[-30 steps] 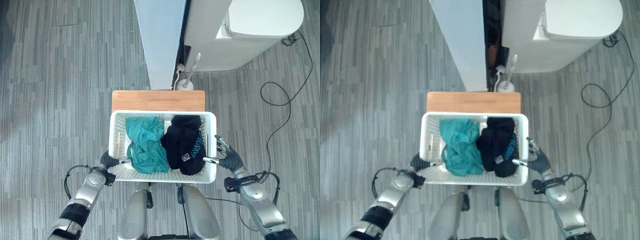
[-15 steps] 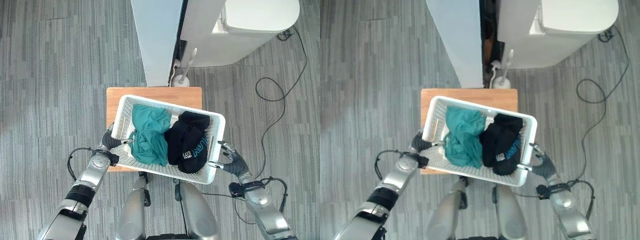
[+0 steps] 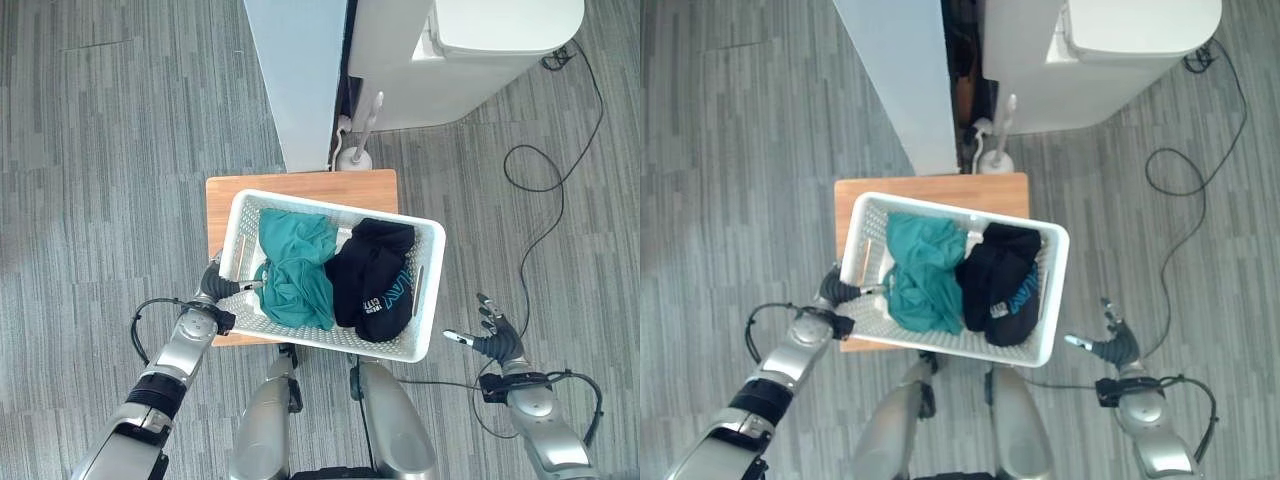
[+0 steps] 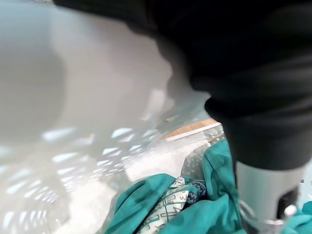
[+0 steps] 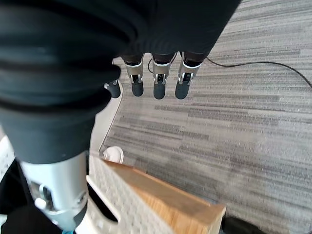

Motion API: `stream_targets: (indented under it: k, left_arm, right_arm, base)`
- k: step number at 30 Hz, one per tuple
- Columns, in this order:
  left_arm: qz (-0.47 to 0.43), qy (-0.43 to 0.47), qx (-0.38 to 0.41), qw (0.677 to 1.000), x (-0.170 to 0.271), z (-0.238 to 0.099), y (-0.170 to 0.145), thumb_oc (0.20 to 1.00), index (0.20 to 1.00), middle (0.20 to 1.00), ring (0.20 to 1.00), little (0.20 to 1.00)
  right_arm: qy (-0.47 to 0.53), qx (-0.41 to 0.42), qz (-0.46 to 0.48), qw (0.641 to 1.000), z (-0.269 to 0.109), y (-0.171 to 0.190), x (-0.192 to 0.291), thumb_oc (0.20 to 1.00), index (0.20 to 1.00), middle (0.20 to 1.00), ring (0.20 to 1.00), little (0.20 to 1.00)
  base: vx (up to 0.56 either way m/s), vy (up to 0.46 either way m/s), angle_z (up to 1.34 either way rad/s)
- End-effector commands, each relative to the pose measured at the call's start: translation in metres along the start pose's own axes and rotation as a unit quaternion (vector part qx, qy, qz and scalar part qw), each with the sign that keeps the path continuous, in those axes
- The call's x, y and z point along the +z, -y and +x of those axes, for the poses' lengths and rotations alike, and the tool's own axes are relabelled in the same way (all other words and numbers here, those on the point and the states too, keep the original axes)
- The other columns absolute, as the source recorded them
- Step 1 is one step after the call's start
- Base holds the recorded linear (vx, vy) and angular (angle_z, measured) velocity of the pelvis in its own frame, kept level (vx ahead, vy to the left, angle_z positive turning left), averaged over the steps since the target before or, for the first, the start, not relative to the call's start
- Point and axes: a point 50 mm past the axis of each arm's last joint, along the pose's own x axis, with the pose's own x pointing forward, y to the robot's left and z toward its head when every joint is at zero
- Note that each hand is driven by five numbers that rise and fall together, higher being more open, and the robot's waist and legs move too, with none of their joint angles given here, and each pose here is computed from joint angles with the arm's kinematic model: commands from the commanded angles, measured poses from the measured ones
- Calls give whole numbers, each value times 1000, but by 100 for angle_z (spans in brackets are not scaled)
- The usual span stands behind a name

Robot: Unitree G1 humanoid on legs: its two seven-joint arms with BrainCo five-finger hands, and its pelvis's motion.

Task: Grab the laundry basket,head to the washer,open it,put in the laundry and shut it.

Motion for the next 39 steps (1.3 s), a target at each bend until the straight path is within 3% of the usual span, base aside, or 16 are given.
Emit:
stream_targets:
  k: [1, 11, 17, 18, 19, 20, 21, 22, 27, 39]
  left_arm:
    - [-6, -46, -38, 998, -23, -9, 24, 1000, 1000, 1000, 1000, 1000]
    - [-12, -29, -54, 998, -12, -10, 37, 1000, 1000, 1000, 1000, 1000]
    - [13, 11, -80, 997, 22, 8, 51, 1000, 1000, 1000, 1000, 1000]
    - [13, 15, -81, 997, 25, 10, 52, 620, 620, 620, 620, 620]
    - [15, 19, -80, 996, 28, 11, 52, 445, 445, 445, 445, 445]
    - [19, 26, -79, 996, 33, 13, 51, 200, 200, 200, 200, 200]
    - [19, 27, -79, 996, 33, 13, 51, 200, 200, 200, 200, 200]
    - [36, 46, -75, 995, 42, 16, 47, 200, 200, 200, 200, 200]
    - [95, 101, -53, 989, 61, 17, 29, 200, 200, 200, 200, 200]
    - [101, 146, -7, 984, 61, 0, -11, 200, 200, 200, 200, 200]
  right_arm:
    - [29, -12, 17, 999, -1, 0, 11, 1000, 1000, 1000, 1000, 1000]
    - [17, -43, 42, 998, 32, -23, 22, 1000, 1000, 1000, 1000, 1000]
    - [11, 25, 41, 999, 42, -49, 30, 1000, 1000, 1000, 1000, 1000]
    - [12, 29, 47, 998, 43, -49, 31, 896, 896, 896, 896, 896]
    - [14, 32, 54, 998, 44, -50, 33, 705, 705, 705, 705, 705]
    - [16, 36, 61, 997, 44, -50, 35, 379, 379, 379, 379, 379]
    - [16, 36, 62, 997, 44, -50, 35, 379, 379, 379, 379, 379]
    - [22, 40, 70, 997, 45, -49, 38, 200, 200, 200, 200, 200]
    - [34, 55, 82, 994, 43, -47, 41, 200, 200, 200, 200, 200]
    - [79, 72, 91, 990, 26, -32, 50, 200, 200, 200, 200, 200]
  base:
    - [0, 0, 0]
    - [5, 26, 8]
    - [8, 3, 14]
    - [-8, -10, 13]
    - [-6, -6, 7]
    - [-4, -6, 4]
    - [0, 0, 0]
    - [-82, 0, 3]
    - [-37, -1, 7]
    - [-4, -1, 3]
